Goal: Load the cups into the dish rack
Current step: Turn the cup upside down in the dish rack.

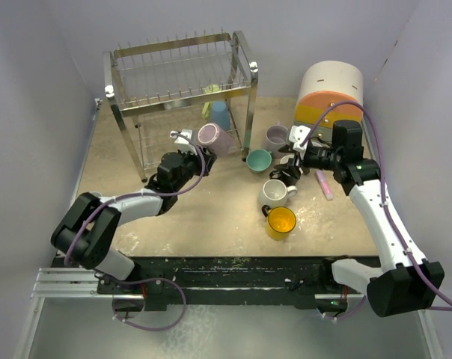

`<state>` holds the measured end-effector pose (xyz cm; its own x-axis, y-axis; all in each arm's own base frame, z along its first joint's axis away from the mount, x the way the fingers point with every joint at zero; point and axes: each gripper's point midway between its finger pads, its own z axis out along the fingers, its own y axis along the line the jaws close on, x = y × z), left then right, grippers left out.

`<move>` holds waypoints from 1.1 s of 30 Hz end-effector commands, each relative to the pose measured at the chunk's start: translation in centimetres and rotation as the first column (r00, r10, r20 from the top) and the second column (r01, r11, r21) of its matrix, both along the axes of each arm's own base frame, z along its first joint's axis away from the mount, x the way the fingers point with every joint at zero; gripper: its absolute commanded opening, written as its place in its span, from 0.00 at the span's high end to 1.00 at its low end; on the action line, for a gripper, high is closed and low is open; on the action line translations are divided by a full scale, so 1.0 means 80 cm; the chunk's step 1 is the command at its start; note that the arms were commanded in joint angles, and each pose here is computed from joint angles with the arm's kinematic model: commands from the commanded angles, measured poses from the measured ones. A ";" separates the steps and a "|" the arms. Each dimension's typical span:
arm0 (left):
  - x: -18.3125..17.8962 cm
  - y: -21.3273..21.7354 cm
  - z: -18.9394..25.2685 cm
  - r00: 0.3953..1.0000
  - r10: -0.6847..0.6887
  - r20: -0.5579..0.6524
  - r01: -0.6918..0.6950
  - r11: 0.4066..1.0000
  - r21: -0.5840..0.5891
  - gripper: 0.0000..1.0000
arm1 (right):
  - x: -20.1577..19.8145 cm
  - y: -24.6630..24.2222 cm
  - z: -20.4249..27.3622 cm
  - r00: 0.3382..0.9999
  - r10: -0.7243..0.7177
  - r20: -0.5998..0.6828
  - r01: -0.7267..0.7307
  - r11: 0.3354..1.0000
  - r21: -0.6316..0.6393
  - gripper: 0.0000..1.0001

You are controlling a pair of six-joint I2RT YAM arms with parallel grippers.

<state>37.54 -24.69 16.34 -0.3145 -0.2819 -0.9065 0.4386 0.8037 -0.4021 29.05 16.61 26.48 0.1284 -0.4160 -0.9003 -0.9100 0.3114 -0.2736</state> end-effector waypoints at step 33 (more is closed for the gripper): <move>0.185 0.111 0.021 0.912 0.371 0.178 -0.381 0.924 0.026 1.00 | 0.017 -0.011 -0.004 0.997 -0.039 0.071 0.042 0.998 -0.043 0.48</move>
<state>49.37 -16.54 11.43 -0.2467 -0.2852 -0.9262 0.1421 0.9347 -0.3257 29.99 15.86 25.78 0.1406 -0.4585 -0.8775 -0.8882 0.3331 -0.3163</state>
